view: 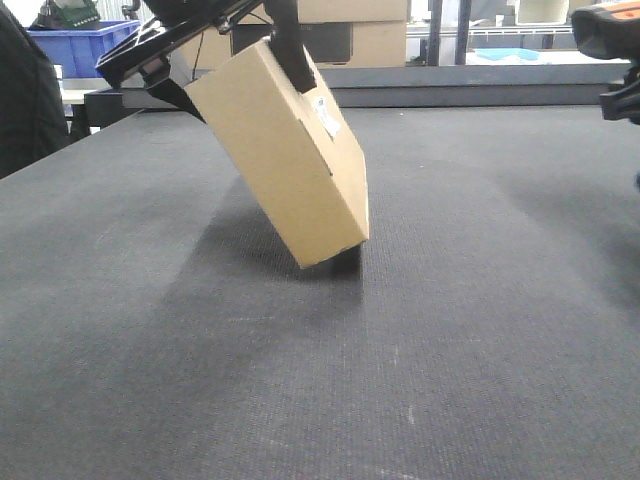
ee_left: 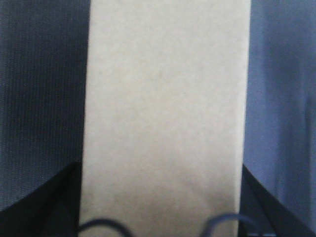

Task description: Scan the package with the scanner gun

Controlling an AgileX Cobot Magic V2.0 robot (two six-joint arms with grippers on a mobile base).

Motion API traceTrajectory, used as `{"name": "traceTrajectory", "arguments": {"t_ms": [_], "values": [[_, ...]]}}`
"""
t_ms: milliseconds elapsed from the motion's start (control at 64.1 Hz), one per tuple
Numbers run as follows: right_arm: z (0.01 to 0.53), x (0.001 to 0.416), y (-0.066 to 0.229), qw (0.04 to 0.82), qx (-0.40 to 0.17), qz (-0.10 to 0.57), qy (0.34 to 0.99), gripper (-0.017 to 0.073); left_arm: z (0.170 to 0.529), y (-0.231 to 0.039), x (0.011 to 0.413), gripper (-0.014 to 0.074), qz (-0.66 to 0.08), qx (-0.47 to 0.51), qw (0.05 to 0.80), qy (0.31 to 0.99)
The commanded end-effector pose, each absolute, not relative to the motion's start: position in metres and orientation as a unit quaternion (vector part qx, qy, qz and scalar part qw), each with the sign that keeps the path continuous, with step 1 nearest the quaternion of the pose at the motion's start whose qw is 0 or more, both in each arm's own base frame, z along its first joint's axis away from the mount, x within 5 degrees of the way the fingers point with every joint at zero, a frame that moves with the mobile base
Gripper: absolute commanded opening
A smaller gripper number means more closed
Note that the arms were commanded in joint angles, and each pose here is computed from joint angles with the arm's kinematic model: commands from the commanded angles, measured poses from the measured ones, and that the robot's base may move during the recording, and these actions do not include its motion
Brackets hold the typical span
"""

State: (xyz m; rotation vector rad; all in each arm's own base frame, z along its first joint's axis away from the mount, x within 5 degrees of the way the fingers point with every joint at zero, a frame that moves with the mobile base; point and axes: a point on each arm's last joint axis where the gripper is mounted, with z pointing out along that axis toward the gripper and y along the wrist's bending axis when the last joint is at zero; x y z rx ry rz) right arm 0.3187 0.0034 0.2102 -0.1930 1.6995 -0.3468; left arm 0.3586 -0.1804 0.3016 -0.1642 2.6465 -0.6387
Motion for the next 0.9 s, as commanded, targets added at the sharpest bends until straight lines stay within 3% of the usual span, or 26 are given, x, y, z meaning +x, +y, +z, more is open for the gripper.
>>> {"name": "traceTrajectory", "arguments": {"t_ms": [0,125,390,889], "values": [[0.225,0.319,0.002,0.671,-0.098,-0.184,0.712,-0.0162,0.309,-0.182,0.357,-0.0111,-0.238,-0.057,0.213,0.946],[0.225,0.319,0.002,0.674,-0.089,-0.176,0.712,-0.0162,0.309,-0.182,0.357,-0.0111,-0.238,-0.057,0.213,0.946],[0.220,0.321,0.001,0.702,0.095,-0.003,0.706,-0.0164,0.309,-0.182,0.357,-0.0111,-0.238,-0.057,0.213,0.946],[0.203,0.326,0.003,0.686,0.092,0.005,0.722,-0.0164,0.309,-0.182,0.357,-0.0111,-0.238,-0.057,0.213,0.946]]}}
